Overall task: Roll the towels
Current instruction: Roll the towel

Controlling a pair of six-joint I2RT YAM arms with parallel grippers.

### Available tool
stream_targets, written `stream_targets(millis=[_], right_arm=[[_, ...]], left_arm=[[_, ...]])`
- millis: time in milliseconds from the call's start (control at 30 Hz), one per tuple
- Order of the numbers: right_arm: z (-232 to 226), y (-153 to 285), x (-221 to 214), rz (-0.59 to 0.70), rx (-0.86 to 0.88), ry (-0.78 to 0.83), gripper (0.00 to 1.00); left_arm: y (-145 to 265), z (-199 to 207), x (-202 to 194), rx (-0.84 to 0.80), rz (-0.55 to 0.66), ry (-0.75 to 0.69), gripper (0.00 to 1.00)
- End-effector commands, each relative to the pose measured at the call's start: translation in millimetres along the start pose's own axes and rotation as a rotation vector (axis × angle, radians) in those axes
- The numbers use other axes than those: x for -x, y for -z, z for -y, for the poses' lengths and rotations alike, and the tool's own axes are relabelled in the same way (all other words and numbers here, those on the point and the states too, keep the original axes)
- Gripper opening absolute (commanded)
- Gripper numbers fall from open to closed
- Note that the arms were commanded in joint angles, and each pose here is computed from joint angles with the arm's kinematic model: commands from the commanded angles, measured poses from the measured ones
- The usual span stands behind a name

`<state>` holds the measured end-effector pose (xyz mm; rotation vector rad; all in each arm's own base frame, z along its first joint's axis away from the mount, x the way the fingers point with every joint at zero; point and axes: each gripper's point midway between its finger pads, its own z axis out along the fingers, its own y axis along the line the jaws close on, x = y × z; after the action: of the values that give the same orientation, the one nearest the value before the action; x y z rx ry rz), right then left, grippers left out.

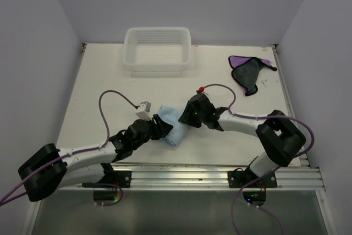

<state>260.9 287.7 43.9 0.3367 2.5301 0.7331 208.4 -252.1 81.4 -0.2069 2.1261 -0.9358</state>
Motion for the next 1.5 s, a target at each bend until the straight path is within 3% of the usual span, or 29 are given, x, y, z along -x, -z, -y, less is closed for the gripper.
stream_targets(millis=[0, 233, 767, 1467], right_arm=[[5.3, -1.7, 1.3, -0.015, -0.064, 0.025, 0.44], [-0.7, -1.8, 4.2, -0.035, -0.083, 0.043, 0.45], [-16.1, 0.5, 7.4, -0.089, -0.093, 0.082, 0.46], [-24.0, 5.6, 13.5, -0.094, -0.093, 0.11, 0.47]], left_arm=[[2.1, 11.5, 23.2, 0.03, 0.072, -0.163, 0.53], [9.5, 40.6, 29.0, 0.031, 0.144, -0.337, 0.54], [13.6, 66.2, -11.8, 0.122, 0.177, -0.743, 0.56], [-11.9, 31.5, -50.4, 0.246, 0.117, -0.854, 0.6]])
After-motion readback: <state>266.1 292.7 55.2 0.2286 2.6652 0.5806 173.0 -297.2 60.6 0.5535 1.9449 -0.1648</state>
